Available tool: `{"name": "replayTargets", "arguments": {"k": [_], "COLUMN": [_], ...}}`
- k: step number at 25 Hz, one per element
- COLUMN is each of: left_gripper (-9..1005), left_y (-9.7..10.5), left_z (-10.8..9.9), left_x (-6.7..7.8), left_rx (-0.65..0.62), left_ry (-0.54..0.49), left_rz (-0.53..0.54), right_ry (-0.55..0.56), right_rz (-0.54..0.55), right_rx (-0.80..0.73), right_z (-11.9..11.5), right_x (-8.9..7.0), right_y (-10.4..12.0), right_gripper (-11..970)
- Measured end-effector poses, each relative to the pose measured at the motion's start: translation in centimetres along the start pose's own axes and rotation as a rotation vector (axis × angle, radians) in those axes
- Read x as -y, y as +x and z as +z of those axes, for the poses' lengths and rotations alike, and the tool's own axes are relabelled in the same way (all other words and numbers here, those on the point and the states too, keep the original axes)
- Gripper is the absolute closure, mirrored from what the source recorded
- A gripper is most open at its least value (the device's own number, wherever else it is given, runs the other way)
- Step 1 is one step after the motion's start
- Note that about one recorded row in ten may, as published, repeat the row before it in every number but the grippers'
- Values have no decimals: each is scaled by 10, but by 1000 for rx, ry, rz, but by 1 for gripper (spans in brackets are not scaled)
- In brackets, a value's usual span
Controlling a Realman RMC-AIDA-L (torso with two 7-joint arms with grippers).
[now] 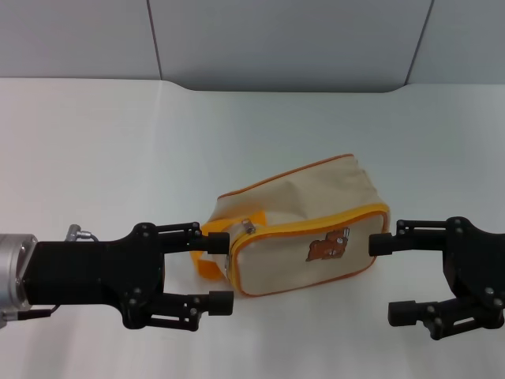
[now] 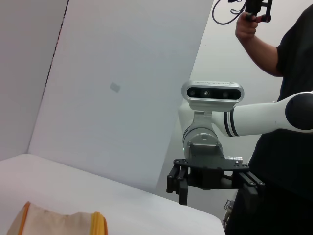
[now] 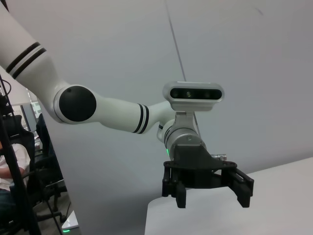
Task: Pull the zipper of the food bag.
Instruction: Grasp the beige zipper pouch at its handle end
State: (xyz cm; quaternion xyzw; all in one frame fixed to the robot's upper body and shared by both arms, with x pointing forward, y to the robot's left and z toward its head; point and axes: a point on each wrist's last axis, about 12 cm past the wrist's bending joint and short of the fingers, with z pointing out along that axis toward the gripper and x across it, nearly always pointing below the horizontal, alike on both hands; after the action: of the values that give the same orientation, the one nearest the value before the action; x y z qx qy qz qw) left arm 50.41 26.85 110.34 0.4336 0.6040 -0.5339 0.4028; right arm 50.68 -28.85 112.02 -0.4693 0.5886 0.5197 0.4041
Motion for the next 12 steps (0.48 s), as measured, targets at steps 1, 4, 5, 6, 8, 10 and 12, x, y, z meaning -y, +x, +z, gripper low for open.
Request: {"name": "replayTargets", "arguments": {"k": [1,4,5,6,8,10,12], "left_gripper": [180,181,181,181,181,181,181], "left_y": [1,6,13,19,22,39,44], "left_z": [0,2,5,7,8,12,13], "left_x": [0,0,-2,-3,-4,-10,-12], "left_rx": [1,3,1,-4,-7,-35,-44], "left_ry": [-4,-23,-64,-96,-114,-213,-242], "left_rz": [-2,-8,-12,-11,-10,-12,-14], "right_ry": [1,7,13,21,24,29,37], "right_rz": [1,3,3,0,0,1,2], "right_rx": [-1,-2,-2,0,1,4,6], "right_z": [0,-1,-3,-5,-6,-7,-8], "right_x": [0,0,-1,-2,-2,-3,-3], "right_y": [0,1,2,3,4,5,5], "right_gripper": [124,123,123,123,123,123,122]}}
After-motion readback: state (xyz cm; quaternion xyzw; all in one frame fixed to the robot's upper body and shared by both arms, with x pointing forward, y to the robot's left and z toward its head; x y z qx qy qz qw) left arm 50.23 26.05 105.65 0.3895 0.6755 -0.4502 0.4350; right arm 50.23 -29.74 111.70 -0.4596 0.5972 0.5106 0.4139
